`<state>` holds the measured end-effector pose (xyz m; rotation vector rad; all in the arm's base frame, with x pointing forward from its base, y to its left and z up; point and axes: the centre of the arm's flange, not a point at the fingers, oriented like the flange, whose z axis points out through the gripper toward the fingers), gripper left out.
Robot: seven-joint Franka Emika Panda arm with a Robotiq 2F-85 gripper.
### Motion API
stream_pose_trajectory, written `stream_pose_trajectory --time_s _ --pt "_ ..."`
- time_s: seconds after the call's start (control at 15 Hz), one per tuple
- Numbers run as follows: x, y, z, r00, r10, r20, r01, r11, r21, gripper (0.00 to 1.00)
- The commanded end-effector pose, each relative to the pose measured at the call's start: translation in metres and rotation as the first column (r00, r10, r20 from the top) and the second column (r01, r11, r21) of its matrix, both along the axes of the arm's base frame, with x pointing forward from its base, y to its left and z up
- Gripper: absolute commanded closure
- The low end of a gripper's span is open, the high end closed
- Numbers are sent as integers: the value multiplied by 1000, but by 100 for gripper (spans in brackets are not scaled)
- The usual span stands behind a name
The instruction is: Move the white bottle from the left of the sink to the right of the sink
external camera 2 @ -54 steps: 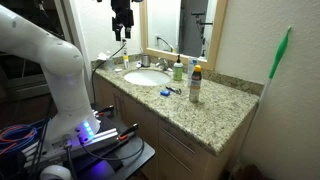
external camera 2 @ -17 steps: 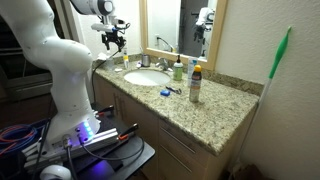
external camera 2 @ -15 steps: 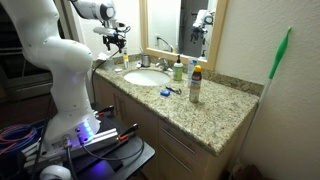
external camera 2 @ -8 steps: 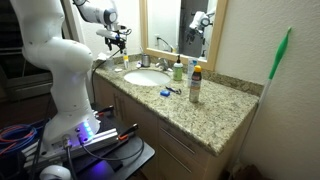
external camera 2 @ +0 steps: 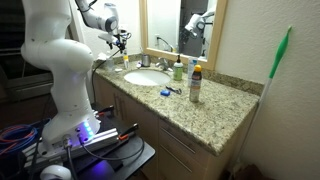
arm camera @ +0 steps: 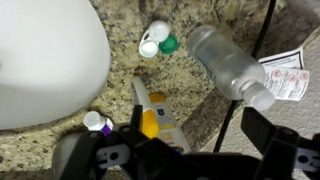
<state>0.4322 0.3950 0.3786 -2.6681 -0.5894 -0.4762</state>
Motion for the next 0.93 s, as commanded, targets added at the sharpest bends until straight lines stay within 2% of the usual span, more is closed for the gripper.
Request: stream_pose_trajectory --time_s 0.0,0.27,0.33,0.6,0.73,0.8,0.87 --pt "7 7 -5 1000 -10 4 10 1000 10 0" --pt "26 15 -17 999 -39 -3 39 999 18 0" --pt "37 15 -26 997 -77 -13 76 997 -25 0" --pt "72 24 -44 987 -160 -22 159 985 -61 0" --pt "85 34 -51 986 -152 -72 151 988 -28 0" --pt "86 38 -51 987 -147 -73 147 989 -2 0" --pt "69 17 -49 986 -159 -42 158 987 -26 0"
